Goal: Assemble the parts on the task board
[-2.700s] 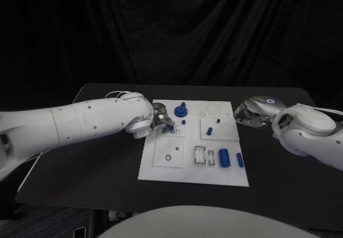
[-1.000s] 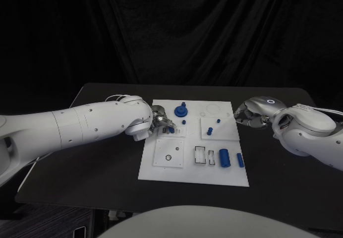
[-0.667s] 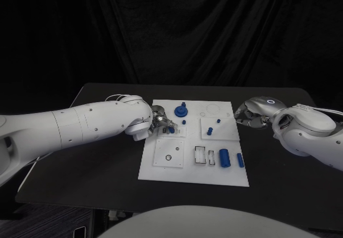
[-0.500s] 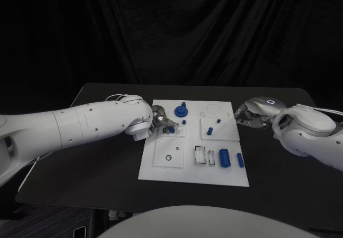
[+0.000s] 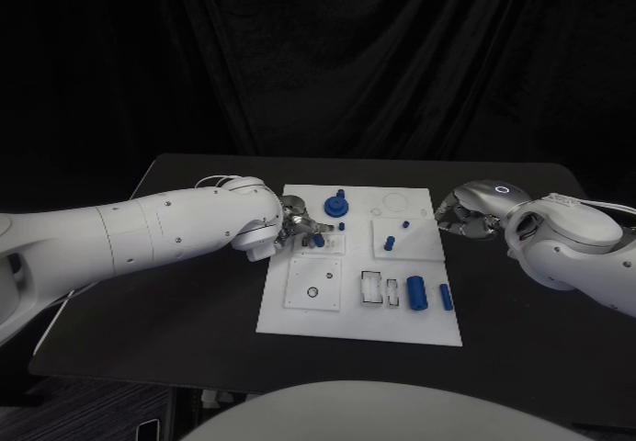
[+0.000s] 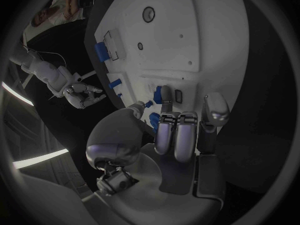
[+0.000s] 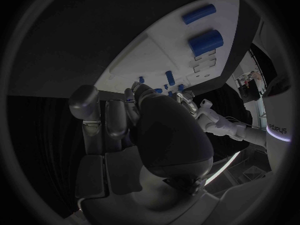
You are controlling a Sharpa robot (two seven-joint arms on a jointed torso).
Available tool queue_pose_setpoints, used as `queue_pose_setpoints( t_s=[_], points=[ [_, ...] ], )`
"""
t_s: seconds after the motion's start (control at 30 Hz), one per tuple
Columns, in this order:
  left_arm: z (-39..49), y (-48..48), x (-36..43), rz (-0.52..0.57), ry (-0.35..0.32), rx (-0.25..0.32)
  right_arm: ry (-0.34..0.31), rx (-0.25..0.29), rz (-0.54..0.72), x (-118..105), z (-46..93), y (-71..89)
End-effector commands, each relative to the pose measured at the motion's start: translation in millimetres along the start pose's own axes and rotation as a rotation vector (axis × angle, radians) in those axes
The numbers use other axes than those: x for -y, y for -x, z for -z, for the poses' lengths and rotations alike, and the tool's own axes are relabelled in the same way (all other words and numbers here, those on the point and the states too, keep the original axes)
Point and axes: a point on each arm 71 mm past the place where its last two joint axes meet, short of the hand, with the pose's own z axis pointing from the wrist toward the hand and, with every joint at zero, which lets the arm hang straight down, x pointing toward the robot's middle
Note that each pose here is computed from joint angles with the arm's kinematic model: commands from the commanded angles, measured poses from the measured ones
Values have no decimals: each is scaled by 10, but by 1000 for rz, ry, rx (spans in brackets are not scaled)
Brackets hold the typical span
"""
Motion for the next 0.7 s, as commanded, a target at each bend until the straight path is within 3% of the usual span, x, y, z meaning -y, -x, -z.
queue_pose_setpoints(
  t_s=[0.03,0.7],
  points=[
    [-31,-110,-58,-7,15,-41,-19,-10,4,11,1,-17],
    [-38,-125,-46,-14,1,-56,-20,-11,4,9,6,-18]
  ],
)
